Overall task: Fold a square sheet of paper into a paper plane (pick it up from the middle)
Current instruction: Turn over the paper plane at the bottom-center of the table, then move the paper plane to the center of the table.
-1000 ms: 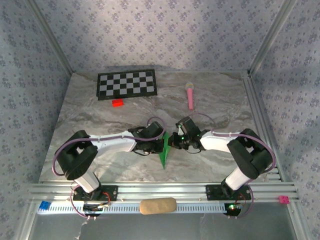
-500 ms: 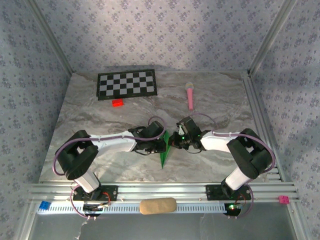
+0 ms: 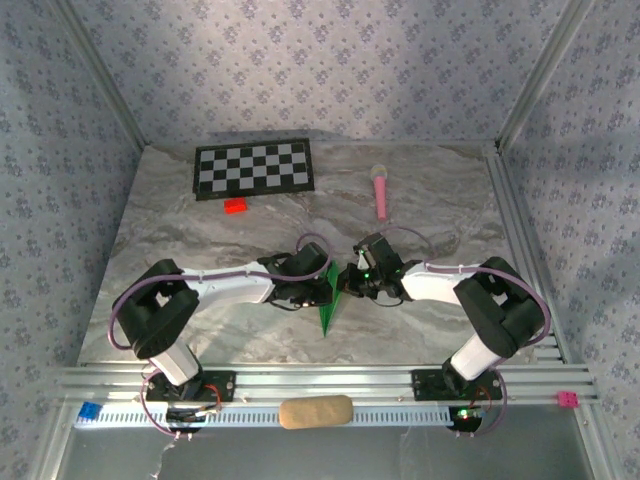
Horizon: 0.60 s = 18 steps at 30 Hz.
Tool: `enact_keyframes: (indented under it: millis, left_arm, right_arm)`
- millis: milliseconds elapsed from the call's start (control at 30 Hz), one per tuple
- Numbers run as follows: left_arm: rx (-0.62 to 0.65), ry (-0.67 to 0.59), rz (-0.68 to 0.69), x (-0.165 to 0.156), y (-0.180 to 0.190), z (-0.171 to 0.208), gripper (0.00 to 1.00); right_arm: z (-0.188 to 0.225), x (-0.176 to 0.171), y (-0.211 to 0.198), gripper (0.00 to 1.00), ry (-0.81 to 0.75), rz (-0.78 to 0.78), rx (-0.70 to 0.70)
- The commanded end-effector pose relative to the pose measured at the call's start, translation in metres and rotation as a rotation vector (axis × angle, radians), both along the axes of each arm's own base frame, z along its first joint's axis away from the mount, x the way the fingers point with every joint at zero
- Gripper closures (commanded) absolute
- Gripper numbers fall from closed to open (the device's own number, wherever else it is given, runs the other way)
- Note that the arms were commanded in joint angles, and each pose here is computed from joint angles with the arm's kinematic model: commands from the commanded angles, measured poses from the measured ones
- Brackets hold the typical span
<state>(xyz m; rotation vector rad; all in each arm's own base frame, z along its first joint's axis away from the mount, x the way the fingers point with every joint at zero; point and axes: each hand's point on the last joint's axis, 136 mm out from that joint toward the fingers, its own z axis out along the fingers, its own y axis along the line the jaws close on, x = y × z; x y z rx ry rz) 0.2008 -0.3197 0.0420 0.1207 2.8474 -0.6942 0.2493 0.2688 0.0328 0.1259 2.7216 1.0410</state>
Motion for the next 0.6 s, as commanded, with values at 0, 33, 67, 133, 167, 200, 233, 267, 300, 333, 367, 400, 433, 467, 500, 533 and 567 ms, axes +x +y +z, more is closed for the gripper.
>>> enact_keyframes:
  millis: [0, 33, 67, 133, 167, 200, 233, 267, 300, 333, 367, 400, 433, 467, 500, 533, 567]
  left_arm:
    - [0.031, 0.020, 0.002, -0.0013, 0.0057, -0.0065, 0.78]
    - [0.028, 0.022, 0.001, -0.0019, 0.0053, -0.0068, 0.78]
    - [0.025, 0.021, 0.000, -0.0019, 0.0044, -0.0066, 0.79]
    - [0.027, 0.026, -0.001, -0.0029, 0.0042, -0.0081, 0.79]
    - [0.028, 0.028, 0.001, -0.0027, 0.0046, -0.0088, 0.79]
    - [0.026, 0.030, 0.000, -0.0033, 0.0039, -0.0091, 0.79]
    - [0.020, 0.031, -0.001, -0.0033, 0.0025, -0.0085, 0.79]
    - [0.017, 0.032, 0.000, -0.0035, 0.0018, -0.0088, 0.79]
    - [0.015, 0.033, -0.003, -0.0035, 0.0008, -0.0086, 0.79]
    - [0.017, 0.034, -0.003, -0.0033, 0.0006, -0.0091, 0.79]
    - [0.020, 0.038, -0.004, -0.0036, 0.0004, -0.0106, 0.79]
    - [0.022, 0.042, -0.004, -0.0040, 0.0002, -0.0117, 0.79]
    - [0.024, 0.044, -0.006, -0.0044, -0.0002, -0.0128, 0.79]
    - [0.028, 0.047, -0.008, -0.0053, 0.0000, -0.0142, 0.80]
    - [0.028, 0.047, -0.009, -0.0054, -0.0006, -0.0146, 0.79]
    - [0.028, 0.047, -0.009, -0.0057, -0.0005, -0.0148, 0.80]
    - [0.026, 0.046, -0.010, -0.0058, -0.0014, -0.0145, 0.79]
  right_arm:
    - [-0.0096, -0.0041, -0.0044, 0.92, 0.037, -0.009, -0.013]
    - [-0.0094, -0.0040, -0.0043, 0.92, 0.038, -0.011, -0.013]
    - [-0.0088, -0.0031, -0.0046, 0.92, 0.036, -0.013, -0.012]
    - [-0.0090, -0.0032, -0.0049, 0.92, 0.037, -0.014, -0.013]
    - [-0.0092, -0.0037, -0.0049, 0.92, 0.037, -0.012, -0.013]
    - [-0.0096, -0.0040, -0.0052, 0.93, 0.038, -0.013, -0.013]
    - [-0.0095, -0.0043, -0.0051, 0.93, 0.038, -0.011, -0.012]
    - [-0.0089, -0.0041, -0.0048, 0.93, 0.037, -0.011, -0.009]
    - [-0.0096, -0.0049, -0.0050, 0.93, 0.038, -0.011, -0.009]
    - [-0.0099, -0.0045, -0.0055, 0.93, 0.038, -0.013, -0.010]
    - [-0.0109, -0.0047, -0.0059, 0.93, 0.040, -0.014, -0.012]
    - [-0.0109, -0.0047, -0.0060, 0.93, 0.041, -0.014, -0.011]
    - [-0.0112, -0.0054, -0.0061, 0.93, 0.042, -0.013, -0.011]
    - [-0.0111, -0.0048, -0.0063, 0.93, 0.040, -0.015, -0.011]
    - [-0.0112, -0.0048, -0.0067, 0.93, 0.041, -0.015, -0.011]
    - [-0.0112, -0.0051, -0.0066, 0.93, 0.041, -0.014, -0.011]
    - [-0.0107, -0.0051, -0.0063, 0.93, 0.040, -0.014, -0.009]
